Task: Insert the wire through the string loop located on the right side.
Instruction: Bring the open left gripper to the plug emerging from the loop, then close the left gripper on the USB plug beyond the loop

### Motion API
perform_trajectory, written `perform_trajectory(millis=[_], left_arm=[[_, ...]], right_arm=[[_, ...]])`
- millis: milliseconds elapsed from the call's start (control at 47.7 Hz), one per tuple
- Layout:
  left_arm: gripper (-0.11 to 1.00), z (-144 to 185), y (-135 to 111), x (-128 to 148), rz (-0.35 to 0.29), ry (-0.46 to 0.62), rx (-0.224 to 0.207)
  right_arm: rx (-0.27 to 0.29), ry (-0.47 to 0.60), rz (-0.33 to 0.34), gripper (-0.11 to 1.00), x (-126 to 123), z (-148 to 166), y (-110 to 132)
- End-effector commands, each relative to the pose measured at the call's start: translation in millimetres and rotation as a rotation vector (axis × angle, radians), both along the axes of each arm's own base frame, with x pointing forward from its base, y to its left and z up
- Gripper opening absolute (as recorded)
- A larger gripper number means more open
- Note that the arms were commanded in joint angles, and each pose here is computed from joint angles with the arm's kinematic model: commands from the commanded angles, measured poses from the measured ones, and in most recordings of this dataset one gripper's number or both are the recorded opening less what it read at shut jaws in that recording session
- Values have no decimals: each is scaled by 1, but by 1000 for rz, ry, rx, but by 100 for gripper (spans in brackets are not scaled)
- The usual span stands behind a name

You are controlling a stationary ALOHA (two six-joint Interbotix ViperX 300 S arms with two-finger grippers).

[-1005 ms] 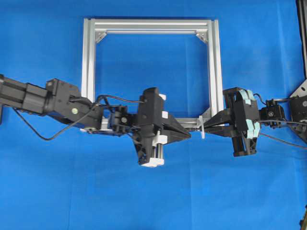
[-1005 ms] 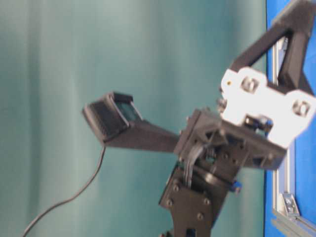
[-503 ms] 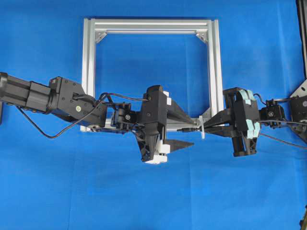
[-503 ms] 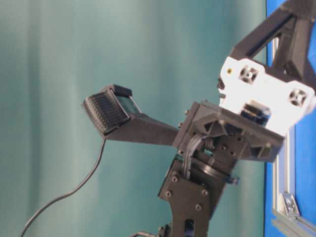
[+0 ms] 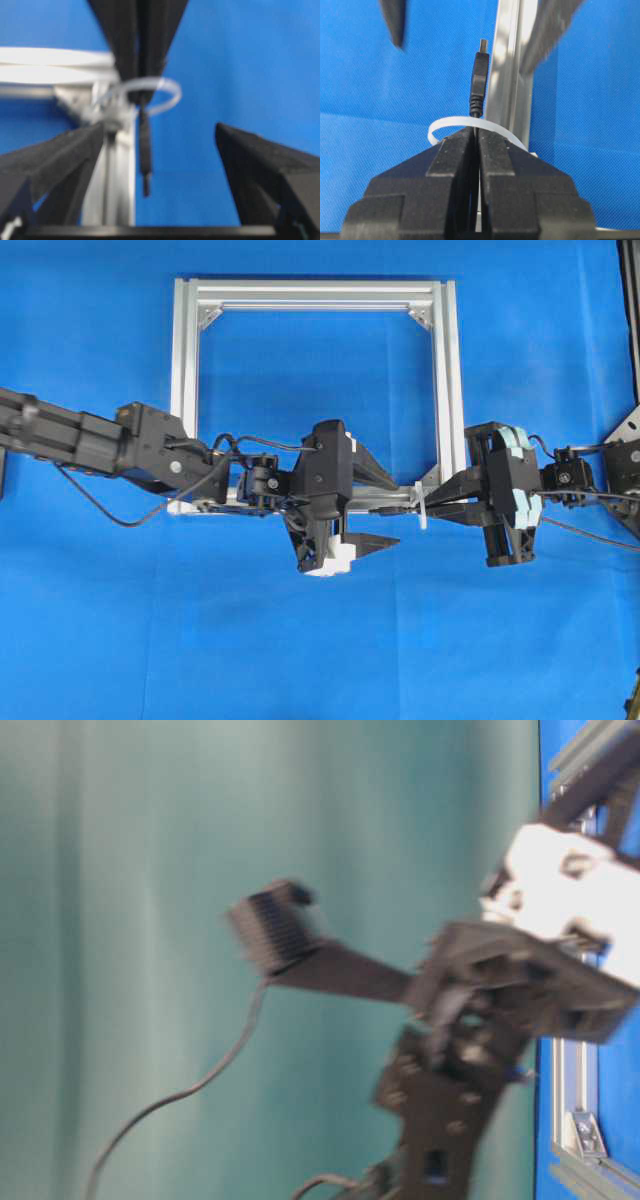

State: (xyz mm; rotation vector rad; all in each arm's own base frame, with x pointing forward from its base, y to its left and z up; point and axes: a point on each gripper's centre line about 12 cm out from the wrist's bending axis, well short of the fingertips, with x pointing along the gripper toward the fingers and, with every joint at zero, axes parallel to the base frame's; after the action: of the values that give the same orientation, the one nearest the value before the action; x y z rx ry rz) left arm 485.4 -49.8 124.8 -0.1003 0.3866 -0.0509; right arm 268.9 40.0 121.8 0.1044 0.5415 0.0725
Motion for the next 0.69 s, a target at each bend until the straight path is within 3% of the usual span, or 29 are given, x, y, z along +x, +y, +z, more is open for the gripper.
perform_trajectory(millis=[0, 670], left_arm=[[86, 10, 1, 7, 3, -34, -1], [85, 7, 1, 7, 3, -28, 0]], right_arm=[[4, -35, -4, -4, 6, 8, 0], [4, -32, -4, -4, 6, 7, 0]])
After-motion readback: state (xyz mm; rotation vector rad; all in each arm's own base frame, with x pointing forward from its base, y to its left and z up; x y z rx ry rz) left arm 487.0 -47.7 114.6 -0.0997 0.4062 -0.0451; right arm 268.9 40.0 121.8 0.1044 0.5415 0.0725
